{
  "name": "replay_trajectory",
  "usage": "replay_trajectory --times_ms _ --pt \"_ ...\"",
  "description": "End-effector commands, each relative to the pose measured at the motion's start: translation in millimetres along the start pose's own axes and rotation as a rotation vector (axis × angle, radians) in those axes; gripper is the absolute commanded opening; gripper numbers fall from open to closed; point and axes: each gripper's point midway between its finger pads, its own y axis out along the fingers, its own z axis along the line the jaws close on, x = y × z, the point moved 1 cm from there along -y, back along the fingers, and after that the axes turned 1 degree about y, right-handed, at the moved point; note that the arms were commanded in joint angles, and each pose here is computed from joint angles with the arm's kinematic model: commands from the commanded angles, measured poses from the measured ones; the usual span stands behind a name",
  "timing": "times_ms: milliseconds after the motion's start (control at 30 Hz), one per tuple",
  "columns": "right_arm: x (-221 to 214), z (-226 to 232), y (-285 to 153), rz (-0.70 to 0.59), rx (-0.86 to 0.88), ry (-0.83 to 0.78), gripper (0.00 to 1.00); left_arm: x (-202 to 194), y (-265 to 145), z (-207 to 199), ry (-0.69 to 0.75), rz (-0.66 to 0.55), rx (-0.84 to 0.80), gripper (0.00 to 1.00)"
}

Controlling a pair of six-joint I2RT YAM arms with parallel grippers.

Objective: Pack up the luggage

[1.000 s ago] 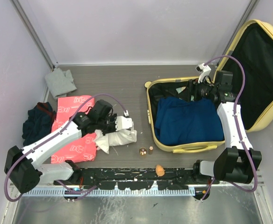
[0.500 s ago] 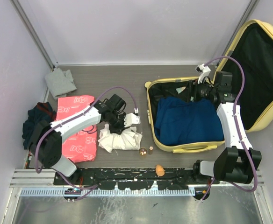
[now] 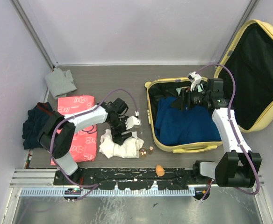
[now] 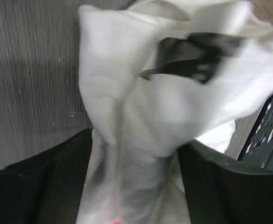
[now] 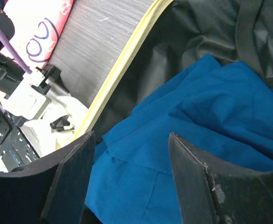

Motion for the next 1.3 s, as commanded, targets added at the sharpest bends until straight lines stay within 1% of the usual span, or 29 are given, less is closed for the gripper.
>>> replay_trajectory --times_ms 0,100,233,300,400,433,500,633,667,700,733,767,800,900,1000,1100,1267 --pt "5 15 -3 -0.035 0.027 -0.034 0.69 5 -2 13 0.009 -0.081 0.135 0.98" --pt "6 15 -4 -0.033 0.020 -0.050 0.69 -2 2 10 0.066 -0.069 0.167 0.98" --pt "13 9 -2 -0.036 0.002 -0.063 0.69 -20 18 -1 0.175 0.052 0.185 0.98" --pt "18 6 -1 -0.038 -0.003 -0.068 0.69 -29 25 -8 0.194 0.102 0.166 0.99" --pt "22 4 1 -0.045 -0.011 -0.074 0.69 -48 38 -17 0.155 0.191 0.078 0.79" --pt "23 3 1 -0.045 -0.011 -0.074 0.69 -54 41 -19 0.150 0.219 0.052 0.74" --pt "25 3 1 -0.047 -0.011 -0.076 0.68 -62 47 -21 0.144 0.257 0.020 0.67" --pt "27 2 2 -0.047 -0.013 -0.075 0.68 -65 51 -18 0.128 0.282 -0.004 0.36" --pt "28 1 1 -0.049 -0.015 -0.077 0.68 -64 50 -16 0.122 0.274 0.005 0.31" --pt "29 2 1 -0.049 -0.015 -0.078 0.68 -63 49 -13 0.118 0.267 0.017 0.22" --pt "29 2 1 -0.048 -0.015 -0.077 0.68 -63 46 -9 0.112 0.260 0.032 0.09" --pt "30 1 1 -0.049 -0.018 -0.078 0.67 -62 42 -4 0.101 0.251 0.053 0.02" --pt "30 1 1 -0.050 -0.019 -0.079 0.67 -59 37 0 0.089 0.229 0.074 0.00" --pt "32 0 1 -0.052 -0.024 -0.080 0.66 -48 11 19 0.022 0.133 0.143 0.00" --pt "34 0 0 -0.057 -0.028 -0.083 0.65 -28 -26 40 -0.029 0.022 0.232 0.00" --pt "37 0 0 -0.064 -0.031 -0.082 0.64 -5 -65 58 -0.052 -0.078 0.323 0.00" --pt "40 0 -2 -0.073 -0.040 -0.080 0.63 33 -114 80 -0.060 -0.187 0.432 0.00"
